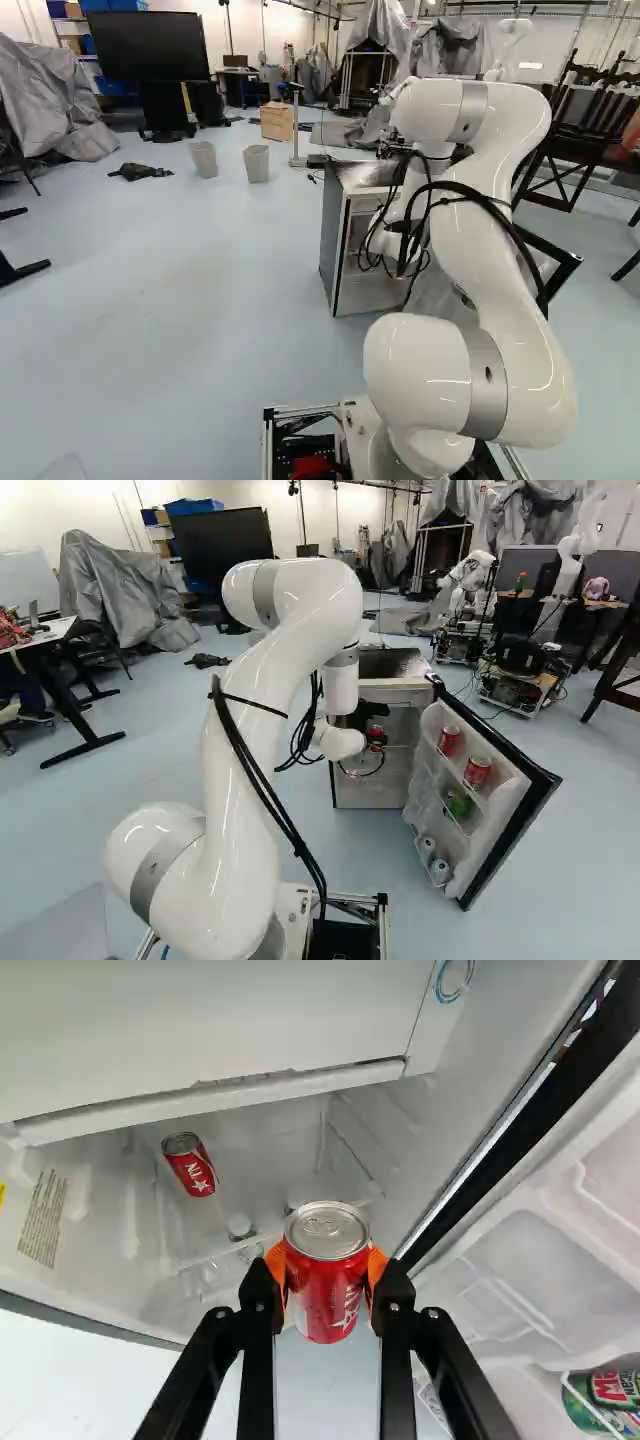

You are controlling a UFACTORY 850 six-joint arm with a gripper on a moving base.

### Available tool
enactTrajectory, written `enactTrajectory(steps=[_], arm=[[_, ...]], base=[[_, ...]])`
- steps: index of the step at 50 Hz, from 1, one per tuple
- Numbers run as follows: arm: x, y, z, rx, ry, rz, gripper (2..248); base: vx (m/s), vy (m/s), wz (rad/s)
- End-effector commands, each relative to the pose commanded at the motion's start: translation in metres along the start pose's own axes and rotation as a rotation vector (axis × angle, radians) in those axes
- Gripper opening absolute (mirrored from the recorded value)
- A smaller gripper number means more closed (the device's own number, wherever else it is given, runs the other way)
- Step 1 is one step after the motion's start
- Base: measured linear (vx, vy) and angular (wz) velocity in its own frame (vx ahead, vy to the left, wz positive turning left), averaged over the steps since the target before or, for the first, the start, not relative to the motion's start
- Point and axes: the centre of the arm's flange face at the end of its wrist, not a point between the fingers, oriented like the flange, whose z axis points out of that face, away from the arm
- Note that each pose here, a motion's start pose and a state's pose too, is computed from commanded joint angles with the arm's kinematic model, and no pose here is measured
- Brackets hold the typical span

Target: Grab a drink from the fridge

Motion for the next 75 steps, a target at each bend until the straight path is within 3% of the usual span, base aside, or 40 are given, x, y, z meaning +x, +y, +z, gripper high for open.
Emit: enactTrajectory(steps=[38,75], arm=[[0.010,-0.010,-0.101,0.033,0.041,-0.024,97],[0.040,-0.007,-0.134,0.031,0.133,-0.017,97]], base=[[0.000,0.000,0.000],[0.000,0.000,0.000]])
